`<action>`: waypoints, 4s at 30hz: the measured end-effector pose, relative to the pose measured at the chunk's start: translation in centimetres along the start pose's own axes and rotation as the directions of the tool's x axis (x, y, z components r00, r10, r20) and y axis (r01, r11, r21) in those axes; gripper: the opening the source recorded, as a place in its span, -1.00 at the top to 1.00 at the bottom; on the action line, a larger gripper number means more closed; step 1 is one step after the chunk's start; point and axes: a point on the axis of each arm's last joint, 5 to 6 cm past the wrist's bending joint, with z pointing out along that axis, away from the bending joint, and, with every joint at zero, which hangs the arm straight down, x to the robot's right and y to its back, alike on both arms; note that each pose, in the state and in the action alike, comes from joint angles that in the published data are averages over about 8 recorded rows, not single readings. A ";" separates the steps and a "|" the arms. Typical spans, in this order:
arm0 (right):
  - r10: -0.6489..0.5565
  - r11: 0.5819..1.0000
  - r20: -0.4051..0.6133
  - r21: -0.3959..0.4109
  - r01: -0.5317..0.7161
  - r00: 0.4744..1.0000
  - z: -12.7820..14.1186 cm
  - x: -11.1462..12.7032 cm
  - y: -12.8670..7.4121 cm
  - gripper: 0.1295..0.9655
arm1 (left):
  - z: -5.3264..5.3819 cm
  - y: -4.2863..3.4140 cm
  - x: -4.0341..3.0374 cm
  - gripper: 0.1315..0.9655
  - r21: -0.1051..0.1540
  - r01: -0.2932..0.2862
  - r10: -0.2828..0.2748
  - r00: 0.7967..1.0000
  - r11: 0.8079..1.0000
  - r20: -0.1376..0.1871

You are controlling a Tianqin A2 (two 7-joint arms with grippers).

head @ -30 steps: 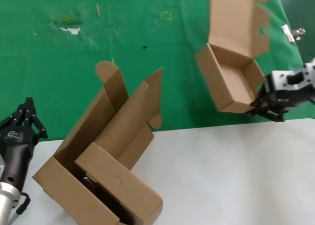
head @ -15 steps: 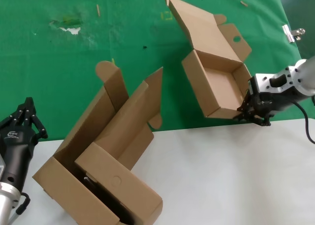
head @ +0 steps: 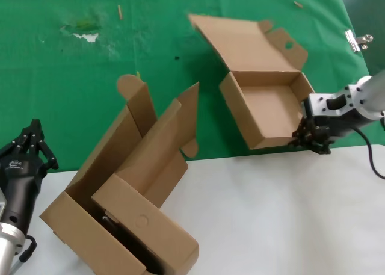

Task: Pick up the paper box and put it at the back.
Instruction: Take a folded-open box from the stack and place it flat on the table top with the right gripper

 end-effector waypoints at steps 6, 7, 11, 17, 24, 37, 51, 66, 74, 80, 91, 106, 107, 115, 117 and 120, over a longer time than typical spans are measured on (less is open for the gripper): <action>0.005 1.000 -0.012 0.028 -0.004 1.000 0.9 0.3 -0.9 0.98 | 0.0 0.00 0.00 0.98 0.000 0.000 0.000 1.000 1.000 0.000; 0.005 0.999 -0.012 0.033 -0.004 1.000 1.0 0.4 -1.1 0.98 | 0.0 0.00 0.00 0.98 0.000 0.000 0.000 1.000 1.000 0.000; 0.006 0.999 -0.013 0.052 -0.006 1.000 1.6 0.5 -1.6 0.95 | 0.0 0.00 0.00 0.98 0.000 0.000 0.000 1.000 1.000 0.000; 0.009 0.997 -0.009 0.070 -0.008 1.000 2.0 0.8 -2.0 0.84 | 0.0 0.00 0.00 0.98 0.000 0.000 0.000 1.000 1.000 0.000; 0.021 0.996 -0.046 0.092 -0.016 0.999 0.7 2.3 -1.7 0.62 | 0.0 0.00 0.00 0.98 0.000 0.000 0.000 1.000 1.000 0.000; 0.149 0.971 -0.315 0.226 -0.079 0.937 -8.1 8.0 -0.2 0.03 | 0.0 0.00 0.00 0.98 0.000 0.000 0.000 1.000 1.000 0.000; 0.209 0.972 -0.450 0.191 -0.135 0.868 -10.5 5.8 6.9 -0.54 | 0.0 0.00 0.00 0.98 0.000 0.000 0.000 1.000 1.000 0.000; 0.126 0.990 -0.356 0.107 -0.093 0.926 -1.6 0.5 7.5 -0.96 | 0.0 0.00 0.00 0.98 0.000 0.000 0.000 1.000 1.000 0.000; 0.071 0.994 -0.288 0.095 -0.045 0.955 -0.4 -0.5 7.0 -1.00 | 0.0 0.00 0.00 0.98 0.000 0.000 0.000 1.000 1.000 0.000; 0.037 0.997 -0.294 0.072 -0.017 0.955 -0.1 -0.7 6.6 -1.00 | 0.0 0.00 0.00 0.98 0.000 0.000 0.000 1.000 1.000 0.000; 0.009 0.999 -0.346 0.037 0.004 0.938 0.2 -0.7 6.3 -1.00 | 0.0 0.00 0.00 0.98 0.000 0.000 0.000 1.000 1.000 0.000; -0.035 0.999 -0.442 -0.006 0.036 0.896 2.1 0.0 5.3 -1.00 | 0.0 0.00 0.00 0.98 0.000 0.000 0.000 1.000 1.000 0.000; -0.040 0.999 -0.448 -0.011 0.039 0.893 2.2 0.0 5.2 -1.00 | 0.0 0.00 0.00 0.98 0.000 0.000 0.000 1.000 1.000 0.000; -0.084 0.996 -0.429 -0.038 0.075 0.899 2.9 0.0 4.8 -1.00 | 0.0 0.00 0.00 0.98 0.000 0.000 0.000 1.000 1.000 0.000; -0.092 0.996 -0.419 -0.041 0.082 0.903 2.8 0.1 4.7 -1.00 | 0.0 0.00 0.00 0.98 0.000 0.000 0.000 1.000 1.000 0.000; -0.097 0.995 -0.411 -0.043 0.087 0.907 2.7 0.2 4.7 -1.00 | 0.0 0.00 0.00 0.98 0.000 0.000 0.000 1.000 1.000 0.000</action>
